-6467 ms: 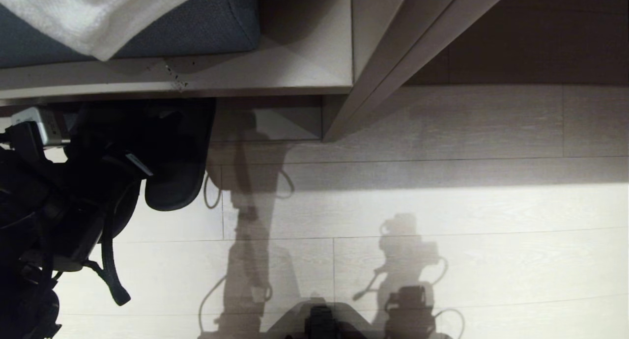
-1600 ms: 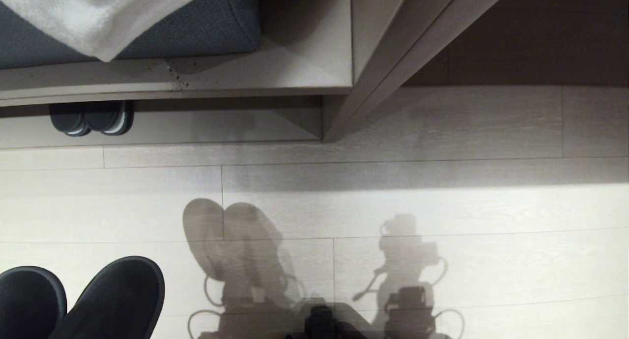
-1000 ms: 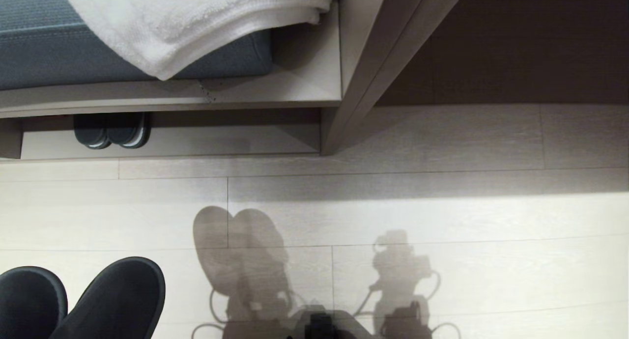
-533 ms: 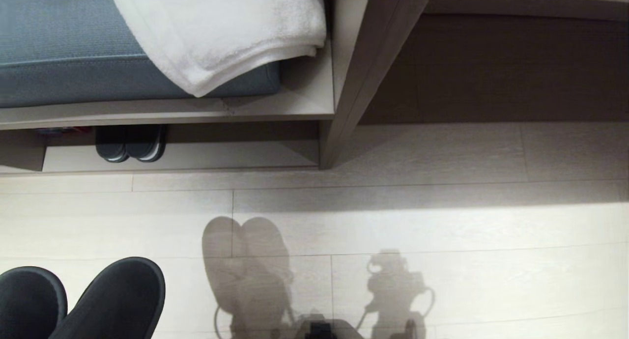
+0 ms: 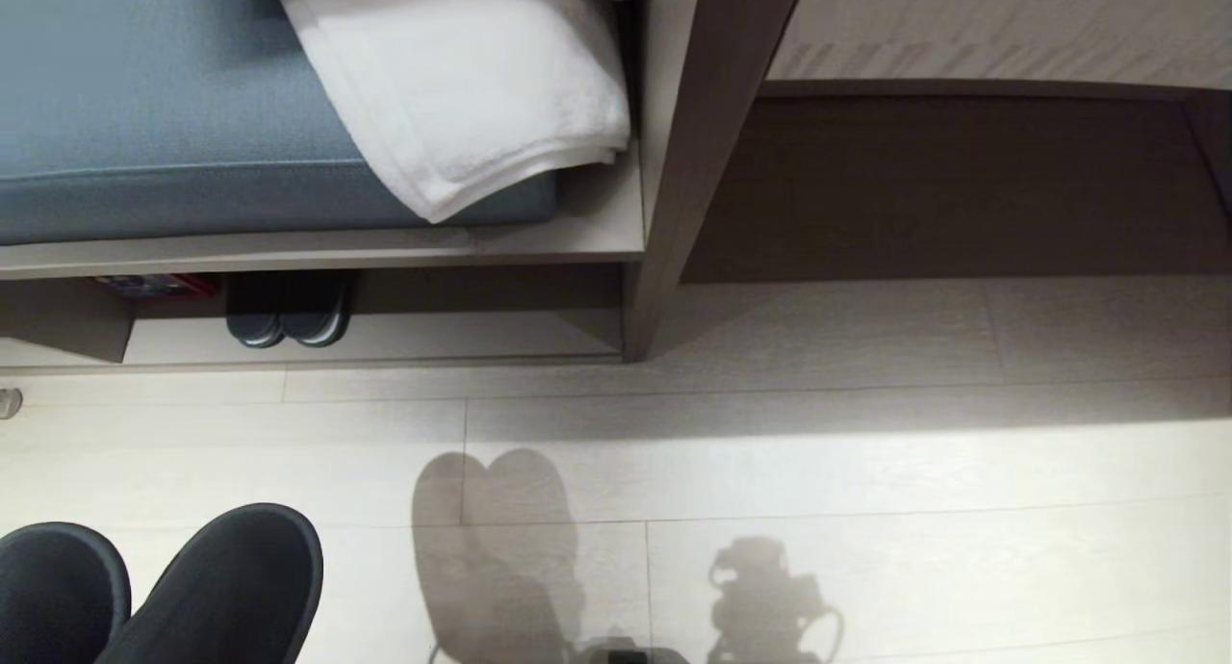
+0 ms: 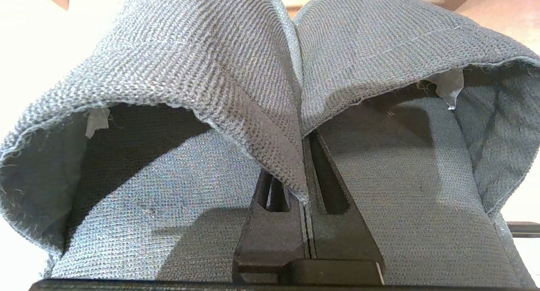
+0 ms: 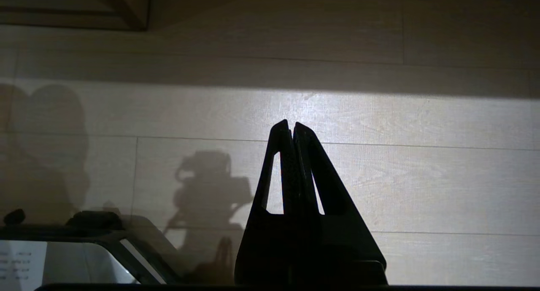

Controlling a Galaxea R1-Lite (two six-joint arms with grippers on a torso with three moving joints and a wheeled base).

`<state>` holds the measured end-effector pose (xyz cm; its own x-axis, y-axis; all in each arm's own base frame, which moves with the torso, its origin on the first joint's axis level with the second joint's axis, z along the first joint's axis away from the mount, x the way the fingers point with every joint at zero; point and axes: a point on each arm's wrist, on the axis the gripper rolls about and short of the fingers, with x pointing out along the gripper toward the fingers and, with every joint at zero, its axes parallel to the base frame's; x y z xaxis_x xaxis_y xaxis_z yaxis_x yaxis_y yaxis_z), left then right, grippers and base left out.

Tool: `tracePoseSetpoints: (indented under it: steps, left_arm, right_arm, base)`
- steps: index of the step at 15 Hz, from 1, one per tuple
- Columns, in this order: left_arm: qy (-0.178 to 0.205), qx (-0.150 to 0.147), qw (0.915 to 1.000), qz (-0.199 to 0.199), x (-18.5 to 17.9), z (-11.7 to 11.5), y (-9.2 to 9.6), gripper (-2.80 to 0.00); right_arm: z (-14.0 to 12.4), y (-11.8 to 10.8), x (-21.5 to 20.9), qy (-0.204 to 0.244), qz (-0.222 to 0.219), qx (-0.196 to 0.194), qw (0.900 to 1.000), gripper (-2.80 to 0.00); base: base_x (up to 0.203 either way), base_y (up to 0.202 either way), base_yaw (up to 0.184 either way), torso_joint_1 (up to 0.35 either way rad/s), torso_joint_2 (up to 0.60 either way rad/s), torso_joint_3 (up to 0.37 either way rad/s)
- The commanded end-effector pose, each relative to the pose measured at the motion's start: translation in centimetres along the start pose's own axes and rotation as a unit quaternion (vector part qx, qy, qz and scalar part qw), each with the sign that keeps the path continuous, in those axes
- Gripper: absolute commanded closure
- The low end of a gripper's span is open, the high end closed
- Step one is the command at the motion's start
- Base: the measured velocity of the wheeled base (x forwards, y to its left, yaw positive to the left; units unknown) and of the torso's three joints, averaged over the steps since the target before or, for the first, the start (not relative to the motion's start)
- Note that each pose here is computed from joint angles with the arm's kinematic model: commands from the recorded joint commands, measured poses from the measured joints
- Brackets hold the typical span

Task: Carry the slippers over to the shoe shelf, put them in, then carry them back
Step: Place the slippers on the floor

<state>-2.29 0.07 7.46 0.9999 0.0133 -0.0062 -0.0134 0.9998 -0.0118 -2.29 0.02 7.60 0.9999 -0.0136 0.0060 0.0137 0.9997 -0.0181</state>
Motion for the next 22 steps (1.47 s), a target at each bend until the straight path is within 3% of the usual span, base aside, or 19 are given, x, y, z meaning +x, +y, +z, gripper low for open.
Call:
tracePoseSetpoints:
  steps: [1, 22]
  left_arm:
    - [0.000, -0.001, 1.0000, 0.000, 0.01, 0.02, 0.00, 0.00]
    - [0.000, -0.006, 1.0000, 0.000, 0.01, 0.02, 0.00, 0.00]
  right_arm:
    - [-1.19, 0.02, 0.02, 0.000, 0.000, 0.000, 1.000, 0.00]
    - [-1.19, 0.02, 0.02, 0.000, 0.000, 0.000, 1.000, 0.00]
  base:
    - [0.000, 0.000, 0.000, 0.001, 0.00, 0.203]
    - [0.000, 0.000, 0.000, 0.003, 0.00, 0.203]
